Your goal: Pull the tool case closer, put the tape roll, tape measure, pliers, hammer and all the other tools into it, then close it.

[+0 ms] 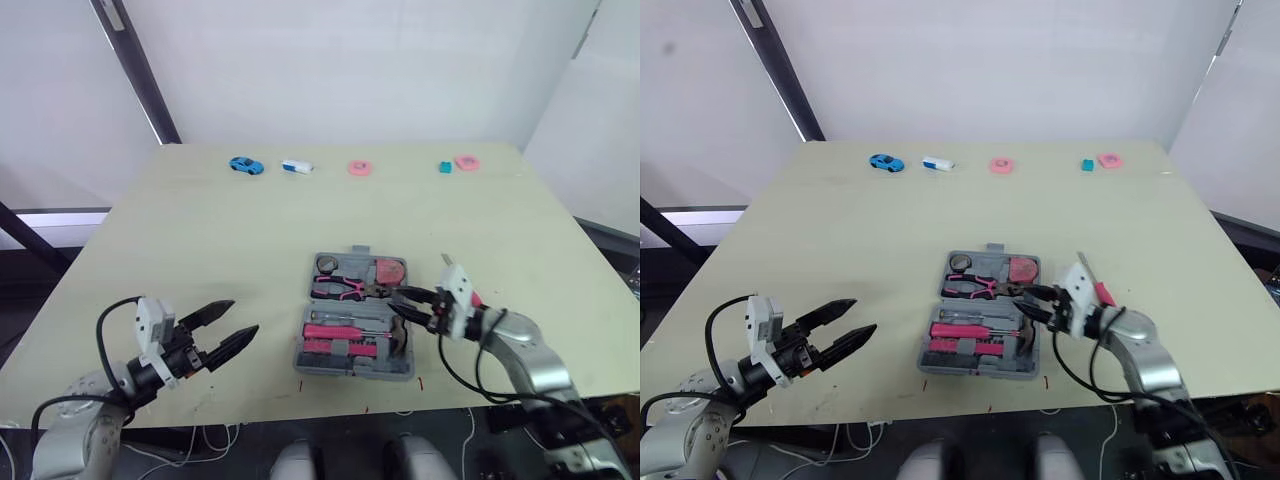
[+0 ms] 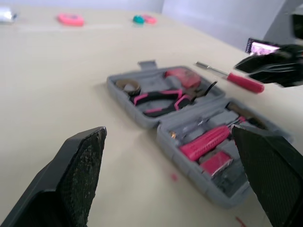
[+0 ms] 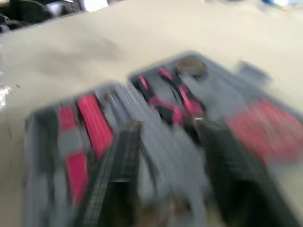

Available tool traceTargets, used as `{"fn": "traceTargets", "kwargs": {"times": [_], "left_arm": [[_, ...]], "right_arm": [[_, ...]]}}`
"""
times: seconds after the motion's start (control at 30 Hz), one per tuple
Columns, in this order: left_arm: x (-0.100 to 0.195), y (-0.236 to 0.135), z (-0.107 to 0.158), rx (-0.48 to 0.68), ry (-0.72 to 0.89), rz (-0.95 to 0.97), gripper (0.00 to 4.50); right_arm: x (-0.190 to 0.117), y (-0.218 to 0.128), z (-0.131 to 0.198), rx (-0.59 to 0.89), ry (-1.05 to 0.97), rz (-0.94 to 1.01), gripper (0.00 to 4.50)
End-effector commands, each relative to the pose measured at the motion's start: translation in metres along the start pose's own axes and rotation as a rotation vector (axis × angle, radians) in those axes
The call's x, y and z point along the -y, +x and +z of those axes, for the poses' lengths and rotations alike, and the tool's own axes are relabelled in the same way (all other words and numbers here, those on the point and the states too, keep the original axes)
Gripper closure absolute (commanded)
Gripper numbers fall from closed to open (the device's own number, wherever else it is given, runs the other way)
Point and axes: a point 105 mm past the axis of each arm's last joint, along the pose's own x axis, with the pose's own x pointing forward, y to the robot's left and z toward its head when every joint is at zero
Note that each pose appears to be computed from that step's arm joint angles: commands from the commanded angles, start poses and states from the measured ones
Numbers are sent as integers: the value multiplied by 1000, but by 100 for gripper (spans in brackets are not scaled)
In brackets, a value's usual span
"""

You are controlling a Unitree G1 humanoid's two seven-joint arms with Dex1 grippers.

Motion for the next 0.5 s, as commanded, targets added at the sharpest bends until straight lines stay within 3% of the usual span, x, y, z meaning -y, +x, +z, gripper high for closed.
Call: {"fn": "traceTargets", "kwargs": {"times": [0.03,0.07,0.1,0.3,0.5], "left_arm": [[-5,-17,-12,-27,10,56,0],[-6,-22,-17,-37,3,68,0],[-7,-28,-22,-49,-3,81,0],[-11,-45,-38,-83,-26,122,0],[-10,-36,-30,-60,-11,97,0]], "right_arm": [[14,-49,7,-9,-26,-142,59],[15,-63,2,-37,-22,-171,8],[15,-78,-4,-67,-13,-207,3],[17,-127,-19,-160,24,-336,3],[23,-132,-15,-163,34,-394,3]]}}
